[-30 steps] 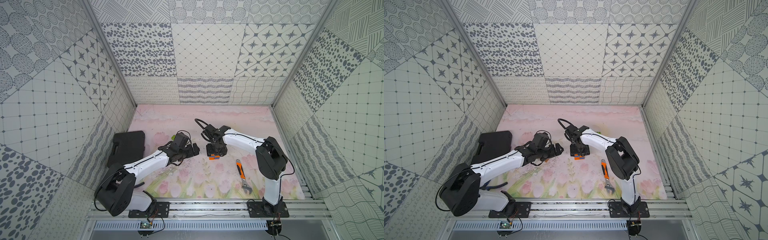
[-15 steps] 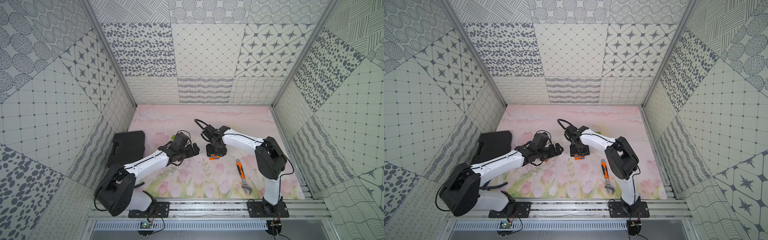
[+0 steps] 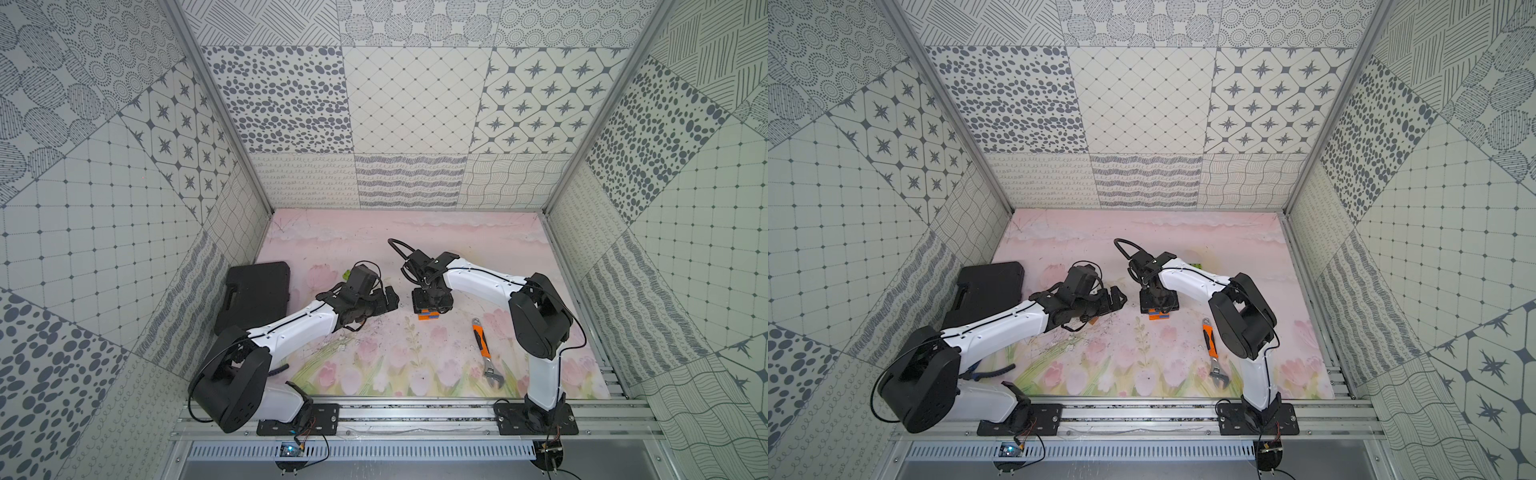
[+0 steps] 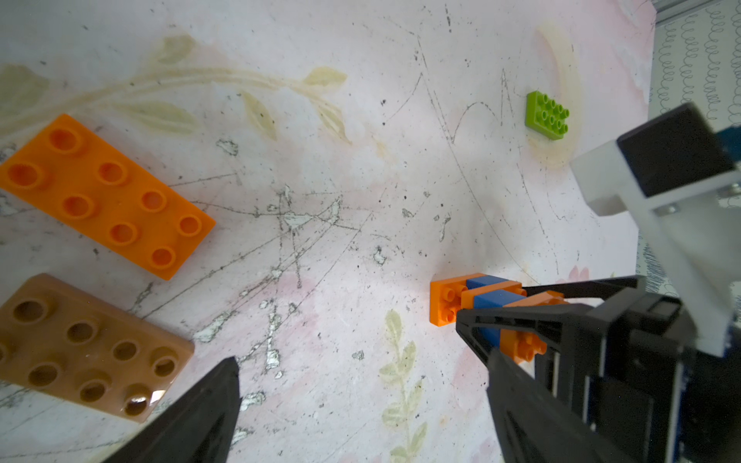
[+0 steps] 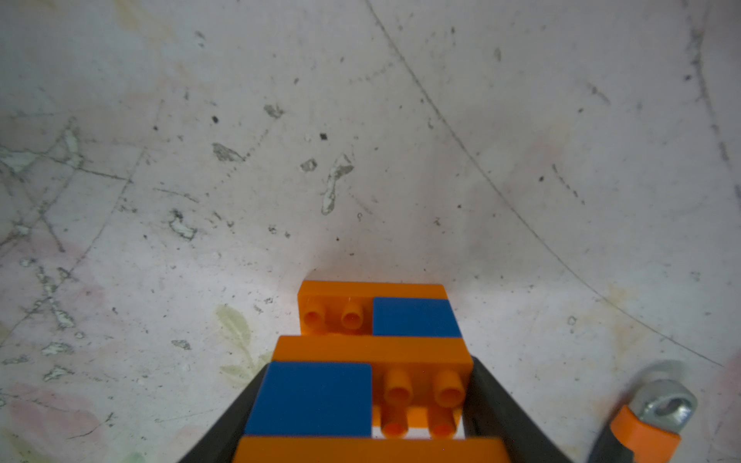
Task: Assemble the number 5 with lego
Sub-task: Assemble the lego brick with the lego brick.
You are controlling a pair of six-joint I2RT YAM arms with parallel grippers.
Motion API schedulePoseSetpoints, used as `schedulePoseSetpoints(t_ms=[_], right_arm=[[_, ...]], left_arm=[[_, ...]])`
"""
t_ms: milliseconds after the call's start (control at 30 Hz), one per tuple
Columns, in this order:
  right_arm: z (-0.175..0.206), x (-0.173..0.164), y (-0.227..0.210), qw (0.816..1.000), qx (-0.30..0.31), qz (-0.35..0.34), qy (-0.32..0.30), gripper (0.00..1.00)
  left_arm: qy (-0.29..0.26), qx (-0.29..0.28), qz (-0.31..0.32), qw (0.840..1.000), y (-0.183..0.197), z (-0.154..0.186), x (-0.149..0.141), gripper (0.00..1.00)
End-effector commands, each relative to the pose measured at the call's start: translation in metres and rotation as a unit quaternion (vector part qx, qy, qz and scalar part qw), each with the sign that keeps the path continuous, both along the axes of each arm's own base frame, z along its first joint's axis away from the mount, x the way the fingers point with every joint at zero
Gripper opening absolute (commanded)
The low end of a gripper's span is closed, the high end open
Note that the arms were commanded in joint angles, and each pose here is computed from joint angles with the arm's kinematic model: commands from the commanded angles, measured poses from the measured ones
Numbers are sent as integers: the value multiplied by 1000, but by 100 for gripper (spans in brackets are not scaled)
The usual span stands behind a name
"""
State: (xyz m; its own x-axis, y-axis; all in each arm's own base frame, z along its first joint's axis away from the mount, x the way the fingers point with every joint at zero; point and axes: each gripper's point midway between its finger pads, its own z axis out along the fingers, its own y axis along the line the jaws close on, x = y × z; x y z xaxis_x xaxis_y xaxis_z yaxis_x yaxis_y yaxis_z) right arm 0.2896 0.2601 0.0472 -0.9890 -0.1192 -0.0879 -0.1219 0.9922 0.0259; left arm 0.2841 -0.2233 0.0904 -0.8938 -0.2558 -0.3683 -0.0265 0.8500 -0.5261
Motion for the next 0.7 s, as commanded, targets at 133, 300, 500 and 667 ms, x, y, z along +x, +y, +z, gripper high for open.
schedulePoseSetpoints(t_ms=[133, 300, 500, 667], right_arm=[[-45, -17, -11, 998, -35, -3, 61, 66], [-47, -16, -9, 997, -32, -1, 63, 66], [-45, -16, -11, 997, -36, -1, 61, 66], [-46, -15, -10, 998, -25, -4, 62, 66]], left_arm=[[-10, 1, 2, 1000, 1, 6, 3, 99], [-10, 1, 2, 1000, 1, 6, 3, 99], [-10, 1, 2, 1000, 1, 6, 3, 99], [-12, 0, 2, 1000, 0, 8, 3, 99]])
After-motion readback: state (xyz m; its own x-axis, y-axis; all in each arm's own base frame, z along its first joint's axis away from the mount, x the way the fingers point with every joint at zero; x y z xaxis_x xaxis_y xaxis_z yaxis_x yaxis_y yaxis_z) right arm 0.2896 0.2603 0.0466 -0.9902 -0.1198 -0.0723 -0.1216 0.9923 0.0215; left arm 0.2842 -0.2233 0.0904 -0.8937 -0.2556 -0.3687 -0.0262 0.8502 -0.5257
